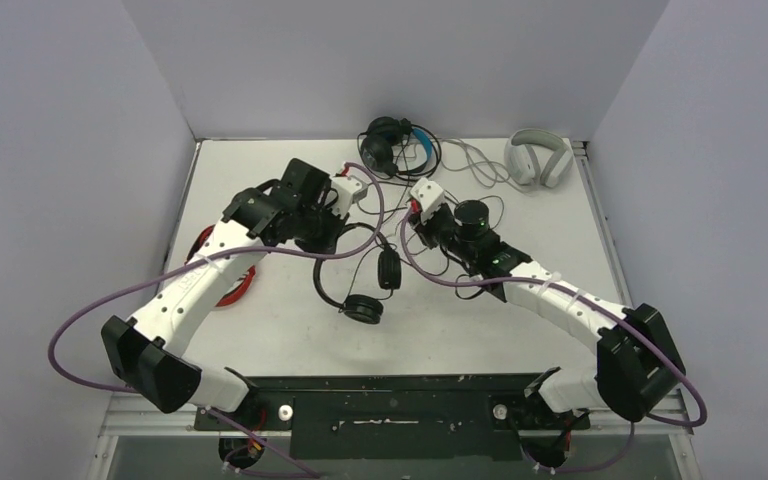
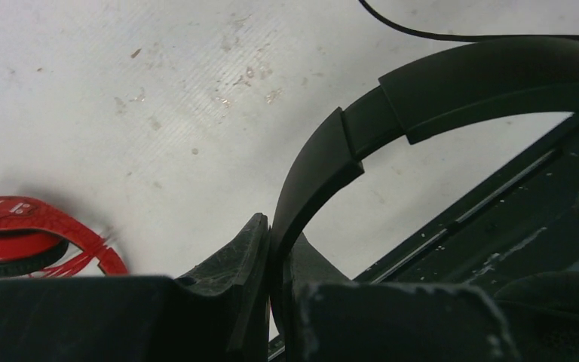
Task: Wrap the headphones
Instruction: Wrap the headphones around the headphones.
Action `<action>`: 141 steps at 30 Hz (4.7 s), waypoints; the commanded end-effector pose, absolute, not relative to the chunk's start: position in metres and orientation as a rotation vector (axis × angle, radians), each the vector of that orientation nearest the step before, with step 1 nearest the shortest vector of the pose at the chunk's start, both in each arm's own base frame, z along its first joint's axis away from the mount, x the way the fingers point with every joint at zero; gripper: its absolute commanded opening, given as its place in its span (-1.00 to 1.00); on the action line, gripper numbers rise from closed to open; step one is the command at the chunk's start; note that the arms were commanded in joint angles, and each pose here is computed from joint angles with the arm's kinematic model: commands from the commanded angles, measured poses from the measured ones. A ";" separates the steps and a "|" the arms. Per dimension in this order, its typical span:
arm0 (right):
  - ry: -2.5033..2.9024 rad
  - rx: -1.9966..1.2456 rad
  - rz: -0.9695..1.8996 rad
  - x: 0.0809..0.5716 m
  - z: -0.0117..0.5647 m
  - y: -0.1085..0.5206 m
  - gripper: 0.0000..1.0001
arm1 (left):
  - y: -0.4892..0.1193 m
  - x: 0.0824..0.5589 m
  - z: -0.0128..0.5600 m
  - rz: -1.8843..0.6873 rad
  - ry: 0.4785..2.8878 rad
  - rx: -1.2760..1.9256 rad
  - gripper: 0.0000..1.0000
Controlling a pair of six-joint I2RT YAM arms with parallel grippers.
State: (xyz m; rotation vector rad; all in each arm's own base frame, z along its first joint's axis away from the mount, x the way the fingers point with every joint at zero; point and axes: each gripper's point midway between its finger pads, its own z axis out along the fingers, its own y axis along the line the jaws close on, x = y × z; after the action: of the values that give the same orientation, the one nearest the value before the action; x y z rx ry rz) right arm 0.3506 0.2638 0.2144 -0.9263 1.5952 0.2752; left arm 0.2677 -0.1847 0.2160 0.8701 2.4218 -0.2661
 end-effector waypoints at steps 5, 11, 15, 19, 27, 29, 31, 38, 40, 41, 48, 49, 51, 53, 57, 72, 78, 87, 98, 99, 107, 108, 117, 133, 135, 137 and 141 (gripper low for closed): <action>1.222 -0.849 0.740 0.317 0.266 0.297 -0.32 | -0.234 0.245 0.293 -0.699 2.299 0.783 -1.00; 1.237 -0.813 0.826 0.324 0.259 0.285 -0.14 | -0.233 0.250 0.311 -0.695 2.305 0.682 -1.00; 1.392 -0.621 0.685 0.348 0.242 0.249 -0.02 | -0.238 0.251 0.317 -0.724 2.302 0.662 -1.00; 1.489 -0.528 0.589 0.349 0.228 0.216 0.16 | -0.239 0.256 0.319 -0.719 2.302 0.646 -1.00; 1.424 -0.580 0.606 0.294 0.219 0.199 0.57 | -0.237 0.268 0.323 -0.709 2.309 0.585 -1.00; 1.430 -0.586 0.615 0.285 0.212 0.197 0.71 | -0.237 0.269 0.325 -0.716 2.304 0.577 -1.00; 1.418 -0.644 0.626 0.277 0.207 0.203 0.83 | -0.238 0.268 0.326 -0.727 2.298 0.578 -1.00; 1.370 -0.793 0.613 0.292 0.207 0.248 0.99 | -0.243 0.266 0.328 -0.770 2.297 0.576 -1.00; 1.358 -0.800 0.621 0.307 0.209 0.258 0.93 | -0.244 0.265 0.330 -0.783 2.291 0.575 -1.00; 1.348 -0.796 0.625 0.314 0.210 0.262 0.91 | -0.244 0.264 0.330 -0.789 2.290 0.573 -1.00; 1.297 -0.831 0.714 0.357 0.207 0.298 0.46 | -0.248 0.264 0.337 -0.828 2.273 0.563 -1.00; 1.287 -0.846 0.742 0.357 0.205 0.304 0.22 | -0.248 0.266 0.339 -0.835 2.270 0.550 -1.00; 1.268 -0.855 0.799 0.352 0.204 0.311 -0.23 | -0.249 0.273 0.345 -0.854 2.262 0.489 -1.00; 1.258 -0.845 0.860 0.343 0.201 0.317 -0.53 | -0.251 0.283 0.352 -0.912 2.248 0.403 -1.00; 1.236 -0.860 0.979 0.317 0.195 0.333 -0.88 | -0.260 0.300 0.371 -1.065 2.176 0.266 -1.00; 1.117 -1.023 1.334 0.178 0.227 0.383 -0.85 | -0.200 0.374 0.372 -0.880 2.036 -0.162 -1.00; 1.116 -1.058 1.442 0.157 0.248 0.396 -0.76 | -0.179 0.393 0.360 -0.749 1.988 -0.279 -1.00; 1.373 -1.035 1.431 0.179 0.252 0.415 -0.46 | -0.133 0.398 0.357 -0.377 1.850 -0.388 -1.00; 1.315 -0.914 1.700 0.182 0.299 0.413 -0.44 | -0.098 0.379 0.346 0.094 1.758 -0.273 -1.00; 1.321 -0.907 1.703 0.183 0.302 0.412 -0.42 | -0.093 0.378 0.344 0.141 1.758 -0.263 -1.00; 1.428 -0.839 1.699 0.206 0.307 0.395 -0.36 | -0.082 0.373 0.324 0.382 1.826 -0.052 -1.00; 1.438 -0.830 1.710 0.209 0.308 0.393 -0.37 | -0.083 0.372 0.322 0.387 1.834 -0.027 -1.00; 1.524 -0.873 1.703 0.230 0.310 0.386 -0.76 | -0.095 0.362 0.305 0.451 1.915 0.127 -1.00; 1.776 -1.281 1.156 0.282 0.251 0.337 -0.93 | -0.142 0.329 0.235 0.368 2.336 0.670 -1.00; 1.864 -1.277 0.991 0.295 0.237 0.322 -0.87 | -0.143 0.323 0.225 0.372 2.391 0.733 -1.00; 1.894 -1.262 0.867 0.305 0.232 0.312 -0.83 | -0.145 0.318 0.215 0.376 2.430 0.789 -1.00; 1.917 -1.275 0.731 0.312 0.228 0.298 -0.68 | -0.140 0.317 0.205 0.437 2.451 0.822 -1.00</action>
State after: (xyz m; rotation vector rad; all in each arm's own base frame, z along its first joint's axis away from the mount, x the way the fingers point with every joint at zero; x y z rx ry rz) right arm 0.3035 0.3246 0.2290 -1.1937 1.9118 0.9905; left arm 0.3291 -0.1413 0.2097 0.7236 2.4032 0.4214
